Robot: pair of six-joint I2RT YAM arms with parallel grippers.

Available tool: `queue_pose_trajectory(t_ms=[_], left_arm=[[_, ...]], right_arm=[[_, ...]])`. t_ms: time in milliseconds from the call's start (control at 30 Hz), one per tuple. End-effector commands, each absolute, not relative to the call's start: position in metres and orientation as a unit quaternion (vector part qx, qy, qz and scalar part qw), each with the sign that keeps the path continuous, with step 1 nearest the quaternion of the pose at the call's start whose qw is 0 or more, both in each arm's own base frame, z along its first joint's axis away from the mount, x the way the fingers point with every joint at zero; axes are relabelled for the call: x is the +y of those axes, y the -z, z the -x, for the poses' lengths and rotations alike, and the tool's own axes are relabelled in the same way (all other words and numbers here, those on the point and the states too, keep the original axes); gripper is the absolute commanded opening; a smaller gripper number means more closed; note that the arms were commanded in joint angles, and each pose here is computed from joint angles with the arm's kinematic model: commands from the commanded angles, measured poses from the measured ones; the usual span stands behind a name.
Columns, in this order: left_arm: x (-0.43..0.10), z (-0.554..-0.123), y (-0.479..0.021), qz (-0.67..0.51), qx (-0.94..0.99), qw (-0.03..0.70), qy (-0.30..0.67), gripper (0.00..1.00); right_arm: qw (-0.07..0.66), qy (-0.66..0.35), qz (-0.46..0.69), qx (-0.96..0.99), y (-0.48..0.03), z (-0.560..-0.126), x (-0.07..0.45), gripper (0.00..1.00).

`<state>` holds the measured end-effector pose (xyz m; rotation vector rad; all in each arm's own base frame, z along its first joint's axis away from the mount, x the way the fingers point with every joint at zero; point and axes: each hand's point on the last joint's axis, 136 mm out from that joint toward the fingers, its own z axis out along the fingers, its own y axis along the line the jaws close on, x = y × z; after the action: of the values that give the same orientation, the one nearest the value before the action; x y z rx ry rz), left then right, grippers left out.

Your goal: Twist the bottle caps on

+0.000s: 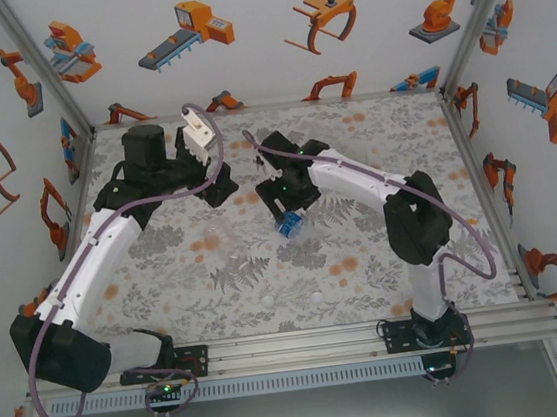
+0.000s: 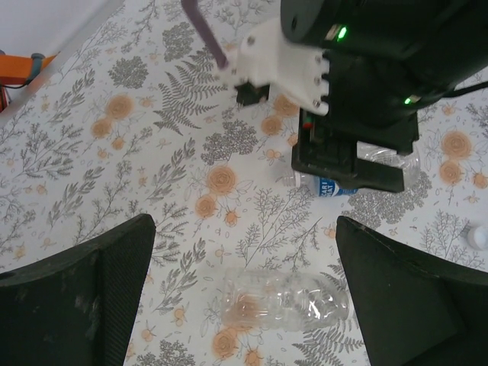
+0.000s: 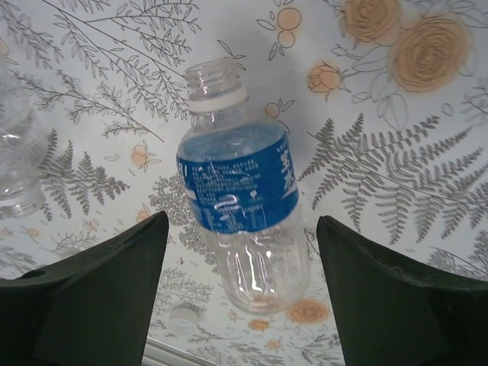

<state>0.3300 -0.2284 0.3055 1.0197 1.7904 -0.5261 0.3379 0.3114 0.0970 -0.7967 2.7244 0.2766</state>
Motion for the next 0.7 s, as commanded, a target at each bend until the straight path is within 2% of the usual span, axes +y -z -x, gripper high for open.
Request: queue_pose_trajectory(t_ms=[0, 267, 567, 667], left_arm=[[-0.229, -0.323, -0.319, -0.417, 0.722, 0.503, 0.23, 0.93], [-0.23, -0.322, -0.319, -0.419, 0.719, 0.502, 0.235, 0.93], [-0.231, -0.322, -0.319, -0.418, 0.719, 0.501, 0.24, 0.93], [-0.232, -0.321, -0.32, -0.419, 0.717, 0.501, 0.244, 0.93]], right_arm=[[0.139, -0.098, 0.285, 0.943, -0.08, -0.337, 0.319, 0.72], [0.119, -0.088, 0.284, 0.947, -0.048, -0.335, 0.319, 0.7], [0.127, -0.088, 0.273, 0.95, -0.054, -0.337, 0.318, 0.51], [0.148, -0.092, 0.264, 0.949, -0.072, -0.341, 0.316, 0.49]])
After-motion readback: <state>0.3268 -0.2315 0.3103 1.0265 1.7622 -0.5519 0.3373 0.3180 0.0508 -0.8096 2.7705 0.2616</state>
